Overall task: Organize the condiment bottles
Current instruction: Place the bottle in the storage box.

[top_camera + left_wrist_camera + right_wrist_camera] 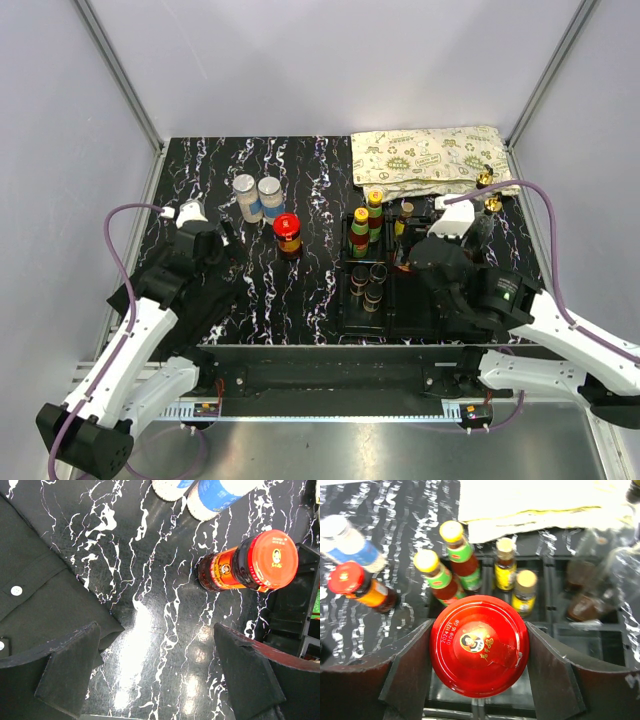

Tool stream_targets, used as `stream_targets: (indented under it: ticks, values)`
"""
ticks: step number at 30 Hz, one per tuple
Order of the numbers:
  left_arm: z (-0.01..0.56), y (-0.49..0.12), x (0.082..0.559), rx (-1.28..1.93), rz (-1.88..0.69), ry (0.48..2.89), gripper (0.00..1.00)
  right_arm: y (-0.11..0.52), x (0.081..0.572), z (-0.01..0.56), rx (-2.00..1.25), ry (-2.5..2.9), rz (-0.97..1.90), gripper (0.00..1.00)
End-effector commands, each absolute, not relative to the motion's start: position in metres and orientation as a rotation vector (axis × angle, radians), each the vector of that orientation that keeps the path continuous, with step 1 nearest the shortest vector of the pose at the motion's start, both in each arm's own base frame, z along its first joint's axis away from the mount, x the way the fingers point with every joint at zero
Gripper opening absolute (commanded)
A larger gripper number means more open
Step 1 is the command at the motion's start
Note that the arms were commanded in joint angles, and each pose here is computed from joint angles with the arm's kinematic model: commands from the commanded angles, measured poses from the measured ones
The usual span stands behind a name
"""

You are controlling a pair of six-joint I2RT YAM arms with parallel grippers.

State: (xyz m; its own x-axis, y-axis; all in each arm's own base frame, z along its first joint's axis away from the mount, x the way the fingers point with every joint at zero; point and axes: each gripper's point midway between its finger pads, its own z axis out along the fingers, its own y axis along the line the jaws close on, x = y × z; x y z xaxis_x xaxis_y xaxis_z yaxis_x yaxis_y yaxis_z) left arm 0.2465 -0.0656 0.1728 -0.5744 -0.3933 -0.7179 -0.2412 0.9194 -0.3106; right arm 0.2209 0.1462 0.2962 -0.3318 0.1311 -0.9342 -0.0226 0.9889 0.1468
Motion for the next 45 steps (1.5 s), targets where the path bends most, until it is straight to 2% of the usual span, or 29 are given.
stream_targets:
  ticks: [1, 21, 39, 41, 44, 45]
  values:
    - [0.179, -0.069, 0.255, -0.434, -0.244, 2.176, 0.99, 0.134, 0.228, 0.312, 0.237, 1.852, 0.156, 0.00]
    - [0.174, -0.070, 0.257, -0.432, -0.240, 2.196, 0.99, 0.116, 0.244, 0.224, 0.303, 2.012, -0.010, 0.00]
    - [0.179, -0.074, 0.256, -0.402, -0.273, 2.180, 0.99, 0.126, 0.268, 0.168, 0.249, 2.009, 0.014, 0.01]
    - [0.178, -0.075, 0.256, -0.392, -0.280, 2.178, 0.99, 0.125, 0.270, 0.164, 0.255, 2.010, 0.006, 0.08]
    - [0.180, -0.076, 0.256, -0.382, -0.295, 2.164, 0.99, 0.126, 0.271, 0.158, 0.258, 2.019, -0.001, 0.38]
    - [0.182, -0.077, 0.256, -0.379, -0.300, 2.160, 0.99, 0.126, 0.270, 0.157, 0.254, 2.023, -0.002, 0.54]
